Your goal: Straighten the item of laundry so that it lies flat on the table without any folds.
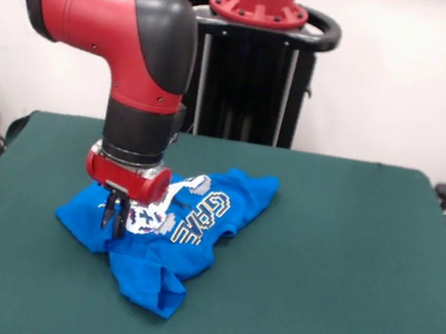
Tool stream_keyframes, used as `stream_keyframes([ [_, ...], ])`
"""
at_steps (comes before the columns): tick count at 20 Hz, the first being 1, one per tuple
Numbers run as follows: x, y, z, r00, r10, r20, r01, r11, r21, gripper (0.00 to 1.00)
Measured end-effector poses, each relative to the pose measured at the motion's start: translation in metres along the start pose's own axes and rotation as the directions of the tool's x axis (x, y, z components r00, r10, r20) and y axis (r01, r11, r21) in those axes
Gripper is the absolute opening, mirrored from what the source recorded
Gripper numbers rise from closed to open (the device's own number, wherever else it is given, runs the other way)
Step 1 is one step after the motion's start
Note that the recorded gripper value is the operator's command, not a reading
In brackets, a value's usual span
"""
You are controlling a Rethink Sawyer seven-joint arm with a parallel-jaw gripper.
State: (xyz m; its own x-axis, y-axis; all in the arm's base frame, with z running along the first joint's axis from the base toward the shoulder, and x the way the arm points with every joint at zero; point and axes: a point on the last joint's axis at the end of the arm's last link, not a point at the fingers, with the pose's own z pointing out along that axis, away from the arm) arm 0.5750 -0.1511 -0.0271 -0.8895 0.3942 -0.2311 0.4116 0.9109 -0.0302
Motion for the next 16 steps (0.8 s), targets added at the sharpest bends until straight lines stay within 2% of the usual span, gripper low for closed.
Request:
stream_keyframes([
  [7, -0.026, -0.005, 0.014, 0.999, 0.039, -0.039, -0.037, 0.998, 0.051, 0.00],
  [11, -0.045, -0.006, 0.029, 0.997, 0.042, -0.067, -0.037, 0.996, 0.083, 0.00],
  [13, -0.063, -0.005, 0.044, 0.995, 0.049, -0.084, -0.041, 0.995, 0.095, 0.00],
  [16, -0.076, -0.006, 0.048, 0.992, 0.060, -0.108, -0.048, 0.993, 0.107, 0.00],
])
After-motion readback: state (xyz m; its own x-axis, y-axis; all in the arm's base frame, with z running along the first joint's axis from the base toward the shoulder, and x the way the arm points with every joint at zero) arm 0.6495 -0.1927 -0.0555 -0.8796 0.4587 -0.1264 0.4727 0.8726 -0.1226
